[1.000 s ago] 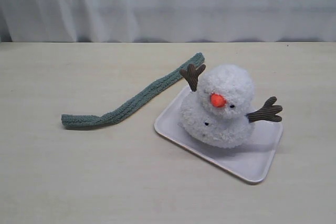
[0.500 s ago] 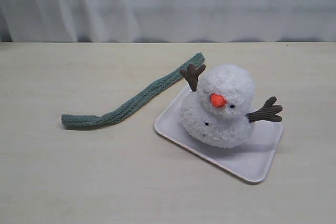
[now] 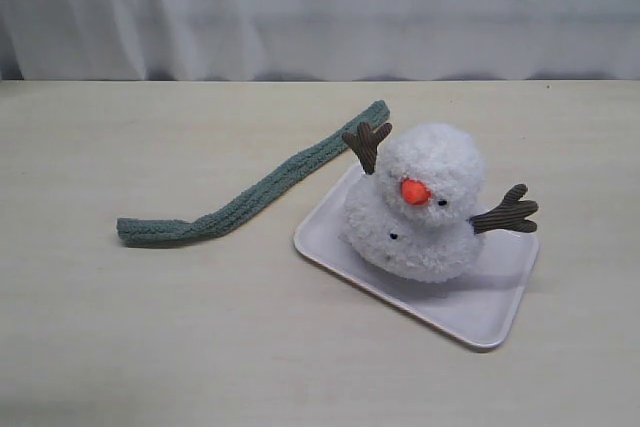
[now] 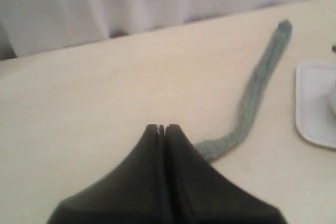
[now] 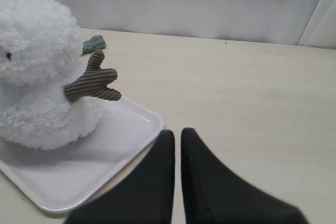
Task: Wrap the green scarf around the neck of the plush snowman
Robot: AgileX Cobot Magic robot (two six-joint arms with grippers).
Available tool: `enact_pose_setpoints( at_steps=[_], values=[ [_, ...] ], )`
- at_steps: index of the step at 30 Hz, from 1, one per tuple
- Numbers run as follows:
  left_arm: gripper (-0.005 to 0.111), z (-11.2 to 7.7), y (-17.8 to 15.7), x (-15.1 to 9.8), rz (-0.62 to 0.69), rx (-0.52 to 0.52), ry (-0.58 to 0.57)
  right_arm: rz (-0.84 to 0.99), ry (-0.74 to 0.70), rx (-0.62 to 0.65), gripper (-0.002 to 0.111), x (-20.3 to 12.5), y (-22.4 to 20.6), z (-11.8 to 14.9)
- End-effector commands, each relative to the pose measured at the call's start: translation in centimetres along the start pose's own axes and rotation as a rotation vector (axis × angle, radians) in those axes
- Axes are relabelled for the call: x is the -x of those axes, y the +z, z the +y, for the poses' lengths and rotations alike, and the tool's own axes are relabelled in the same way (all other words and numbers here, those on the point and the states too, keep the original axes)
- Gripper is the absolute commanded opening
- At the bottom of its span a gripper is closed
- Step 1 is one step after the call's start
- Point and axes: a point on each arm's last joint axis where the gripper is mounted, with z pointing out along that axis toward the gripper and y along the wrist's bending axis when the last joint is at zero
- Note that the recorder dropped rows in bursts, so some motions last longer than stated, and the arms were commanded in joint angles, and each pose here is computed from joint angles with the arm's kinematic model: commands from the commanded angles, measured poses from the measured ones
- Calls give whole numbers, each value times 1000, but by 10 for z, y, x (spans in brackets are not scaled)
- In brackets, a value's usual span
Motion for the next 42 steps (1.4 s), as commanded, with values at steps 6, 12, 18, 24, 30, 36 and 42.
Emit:
enact_pose_setpoints(
  at_steps=[6, 12, 18, 24, 30, 36, 42],
  values=[
    [0, -20, 75, 4, 312, -109, 209, -2, -7, 3, 4, -1, 0, 0],
    [0, -25, 116, -10, 414, -144, 303, -2, -7, 3, 4, -1, 0, 0],
    [4, -29, 141, -20, 399, -166, 373, -2, -7, 3, 4, -1, 0, 0],
    [57, -32, 158, -24, 355, -167, 388, -2, -7, 3, 4, -1, 0, 0],
    [85, -33, 167, -28, 339, -169, 388, -2, -7, 3, 4, -1, 0, 0],
    [85, -34, 174, -38, 389, -179, 388, -2, -7, 3, 4, -1, 0, 0],
    [85, -36, 186, -52, 432, -207, 463, -2, -7, 3, 4, -1, 0, 0]
  ],
)
